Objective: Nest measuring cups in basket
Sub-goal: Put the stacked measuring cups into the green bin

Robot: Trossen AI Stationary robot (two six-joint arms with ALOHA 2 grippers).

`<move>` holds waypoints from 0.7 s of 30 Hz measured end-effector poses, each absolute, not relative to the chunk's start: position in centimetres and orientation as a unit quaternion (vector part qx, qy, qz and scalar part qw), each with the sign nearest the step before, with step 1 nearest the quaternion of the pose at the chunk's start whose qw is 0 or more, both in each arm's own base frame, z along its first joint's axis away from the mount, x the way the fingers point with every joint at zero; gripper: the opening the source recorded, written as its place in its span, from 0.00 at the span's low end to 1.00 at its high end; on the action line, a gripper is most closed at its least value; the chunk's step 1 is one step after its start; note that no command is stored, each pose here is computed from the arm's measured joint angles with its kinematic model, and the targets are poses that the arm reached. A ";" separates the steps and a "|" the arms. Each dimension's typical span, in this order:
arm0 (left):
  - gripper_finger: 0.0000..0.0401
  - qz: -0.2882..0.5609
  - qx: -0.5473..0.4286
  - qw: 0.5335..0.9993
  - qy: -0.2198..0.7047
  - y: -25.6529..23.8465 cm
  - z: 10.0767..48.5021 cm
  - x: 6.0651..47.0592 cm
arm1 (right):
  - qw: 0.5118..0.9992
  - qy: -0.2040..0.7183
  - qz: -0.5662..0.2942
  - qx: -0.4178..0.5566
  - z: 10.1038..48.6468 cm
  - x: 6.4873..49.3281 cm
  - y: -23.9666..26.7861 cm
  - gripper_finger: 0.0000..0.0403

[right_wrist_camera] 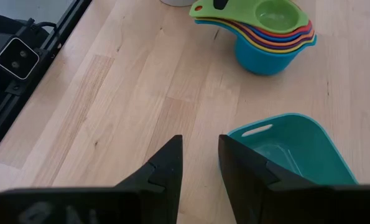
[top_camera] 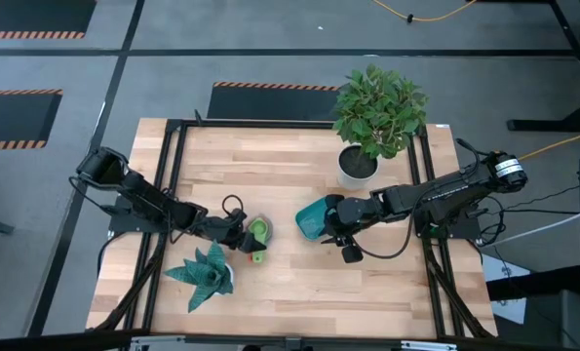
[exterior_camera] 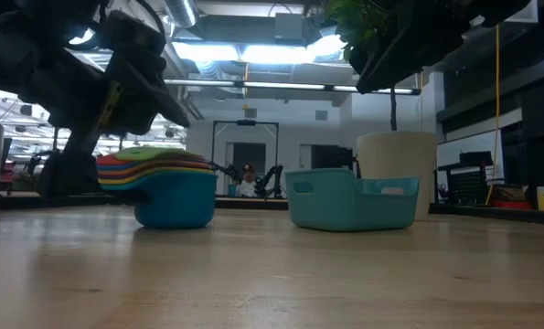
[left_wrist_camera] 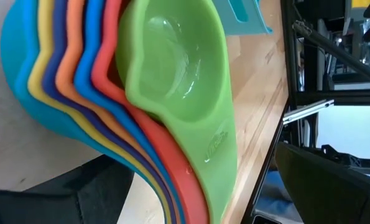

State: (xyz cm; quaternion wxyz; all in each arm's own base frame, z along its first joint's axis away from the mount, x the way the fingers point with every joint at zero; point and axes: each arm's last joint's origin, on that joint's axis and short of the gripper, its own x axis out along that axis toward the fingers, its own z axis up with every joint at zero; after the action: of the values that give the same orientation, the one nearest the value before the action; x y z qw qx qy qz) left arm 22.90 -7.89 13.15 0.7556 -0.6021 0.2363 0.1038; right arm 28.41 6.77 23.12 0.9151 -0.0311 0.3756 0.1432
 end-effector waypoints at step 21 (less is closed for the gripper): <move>0.77 0.111 -0.602 0.757 0.230 -7.7 13.1 23.0 | 0.915 0.376 0.143 -0.031 23.1 28.4 6.8 0.27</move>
State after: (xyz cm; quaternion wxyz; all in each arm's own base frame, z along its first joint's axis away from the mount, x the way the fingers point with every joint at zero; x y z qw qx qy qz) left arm 22.97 -7.67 13.14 0.7568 -0.6015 0.2304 0.1107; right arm 28.41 6.76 23.11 0.9151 -0.0310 0.3756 0.1430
